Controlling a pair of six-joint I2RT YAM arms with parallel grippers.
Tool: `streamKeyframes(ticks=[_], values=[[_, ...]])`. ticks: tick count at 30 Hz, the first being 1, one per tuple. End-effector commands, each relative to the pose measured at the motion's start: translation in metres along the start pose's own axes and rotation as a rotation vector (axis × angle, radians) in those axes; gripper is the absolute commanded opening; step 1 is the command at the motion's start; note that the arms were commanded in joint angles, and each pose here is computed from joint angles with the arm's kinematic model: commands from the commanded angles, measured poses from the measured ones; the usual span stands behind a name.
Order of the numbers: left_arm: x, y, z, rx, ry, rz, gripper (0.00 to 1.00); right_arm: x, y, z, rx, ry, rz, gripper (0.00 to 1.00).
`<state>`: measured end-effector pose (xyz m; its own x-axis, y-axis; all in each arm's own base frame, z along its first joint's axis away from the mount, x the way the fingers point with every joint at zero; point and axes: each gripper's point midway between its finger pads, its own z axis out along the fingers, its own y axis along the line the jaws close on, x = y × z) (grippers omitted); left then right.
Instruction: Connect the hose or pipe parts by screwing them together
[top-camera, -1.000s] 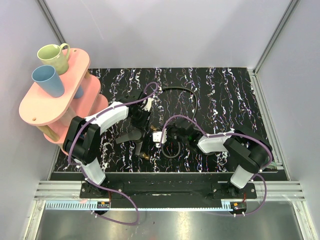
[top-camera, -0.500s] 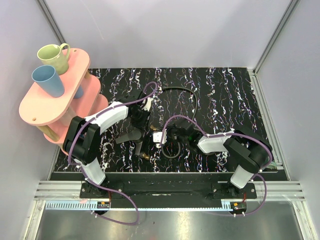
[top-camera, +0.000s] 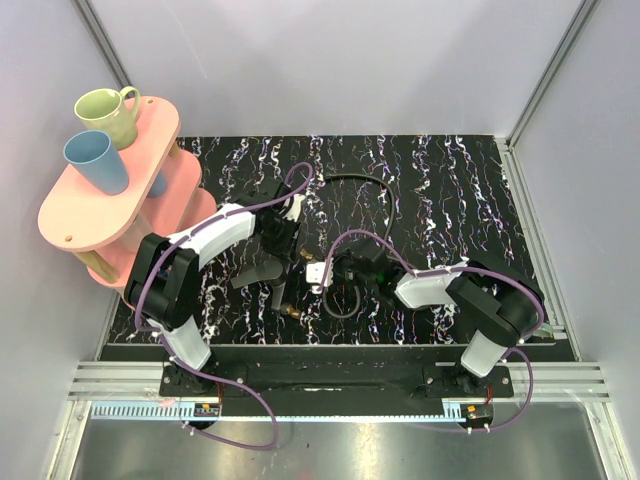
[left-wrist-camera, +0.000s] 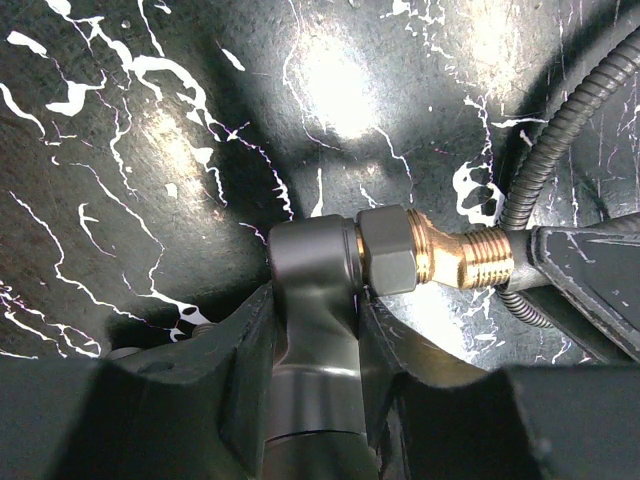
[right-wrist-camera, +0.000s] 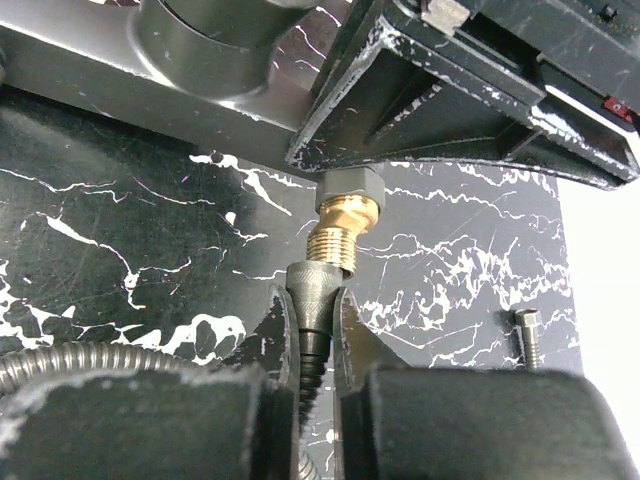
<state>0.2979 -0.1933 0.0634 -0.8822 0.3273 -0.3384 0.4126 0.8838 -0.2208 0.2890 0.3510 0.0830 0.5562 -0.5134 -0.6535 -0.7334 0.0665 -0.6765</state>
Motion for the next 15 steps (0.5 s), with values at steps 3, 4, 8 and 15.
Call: streamKeyframes(ticks=[3,4,8,15], values=[[-0.016,-0.026,-0.018,0.112,-0.087,0.006,0.00,-0.024,-0.026,0.006,0.115,-0.074,0.002,0.00],[-0.015,-0.026,-0.018,0.116,-0.084,0.007,0.00,-0.021,-0.026,0.007,0.118,-0.063,0.004,0.00],[-0.014,-0.026,-0.020,0.117,-0.084,0.020,0.00,-0.018,-0.032,0.007,0.146,-0.045,0.017,0.00],[-0.012,-0.022,-0.018,0.098,-0.071,0.031,0.00,-0.013,-0.033,0.007,0.155,-0.021,0.029,0.00]])
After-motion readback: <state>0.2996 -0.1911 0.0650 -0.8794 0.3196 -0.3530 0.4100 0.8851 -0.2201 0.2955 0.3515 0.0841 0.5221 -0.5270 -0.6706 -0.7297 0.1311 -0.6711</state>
